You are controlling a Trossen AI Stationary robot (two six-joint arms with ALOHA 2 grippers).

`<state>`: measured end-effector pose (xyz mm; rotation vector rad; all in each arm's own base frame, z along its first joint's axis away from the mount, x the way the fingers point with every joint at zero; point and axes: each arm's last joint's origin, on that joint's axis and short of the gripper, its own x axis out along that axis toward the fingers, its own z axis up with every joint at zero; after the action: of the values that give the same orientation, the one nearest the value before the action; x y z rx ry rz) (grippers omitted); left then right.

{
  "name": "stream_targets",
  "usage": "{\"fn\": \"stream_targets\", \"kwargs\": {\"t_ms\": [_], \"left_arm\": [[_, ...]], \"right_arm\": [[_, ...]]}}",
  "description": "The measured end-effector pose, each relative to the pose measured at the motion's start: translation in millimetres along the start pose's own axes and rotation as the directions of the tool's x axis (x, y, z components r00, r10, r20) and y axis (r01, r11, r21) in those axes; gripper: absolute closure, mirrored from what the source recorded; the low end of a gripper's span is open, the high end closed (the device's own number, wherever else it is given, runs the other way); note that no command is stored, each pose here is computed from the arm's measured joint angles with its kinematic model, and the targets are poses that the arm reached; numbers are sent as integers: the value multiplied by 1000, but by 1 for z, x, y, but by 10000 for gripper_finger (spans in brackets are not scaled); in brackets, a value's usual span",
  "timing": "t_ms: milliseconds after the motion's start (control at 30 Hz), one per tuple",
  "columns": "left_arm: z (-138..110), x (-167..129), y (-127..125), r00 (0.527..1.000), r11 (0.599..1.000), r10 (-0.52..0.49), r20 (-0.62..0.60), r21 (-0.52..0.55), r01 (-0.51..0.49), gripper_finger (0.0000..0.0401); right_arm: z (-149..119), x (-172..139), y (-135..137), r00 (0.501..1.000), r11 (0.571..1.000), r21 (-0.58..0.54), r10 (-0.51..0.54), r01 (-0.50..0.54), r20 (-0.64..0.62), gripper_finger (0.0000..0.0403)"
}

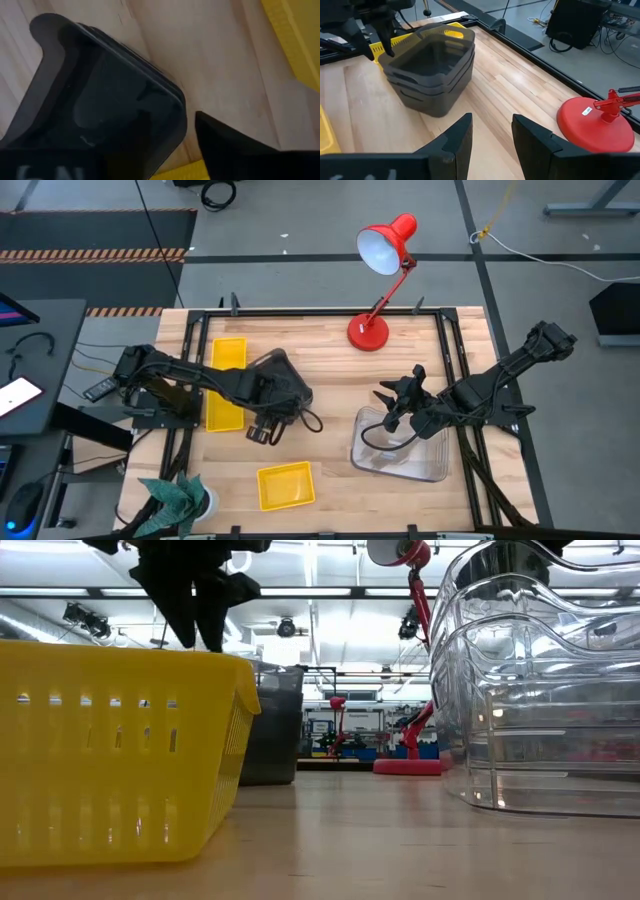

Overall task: Stack baskets by color
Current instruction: Move the stacked black bins to the top center of the table

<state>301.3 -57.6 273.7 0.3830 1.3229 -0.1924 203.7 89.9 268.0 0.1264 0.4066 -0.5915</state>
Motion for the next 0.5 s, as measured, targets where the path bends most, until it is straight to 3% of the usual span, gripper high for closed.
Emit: {"fn": "stream_targets", "kwargs": {"t_ms": [200, 367, 500], "left_arm": [[-6, -2, 2, 999, 1000, -1, -44, 21, 2, 182], [-15, -1, 3, 997, 998, 33, -75, 64, -28, 182], [-30, 19, 0, 990, 995, 55, -132, 88, -44, 192]], "right_arm": [[0, 0, 0, 1000, 1000, 1, 0, 0, 0, 260], [-1, 0, 0, 1000, 1000, 5, 9, -9, -5, 260], [-6, 3, 0, 1000, 1000, 0, 8, -8, -9, 260]]}}
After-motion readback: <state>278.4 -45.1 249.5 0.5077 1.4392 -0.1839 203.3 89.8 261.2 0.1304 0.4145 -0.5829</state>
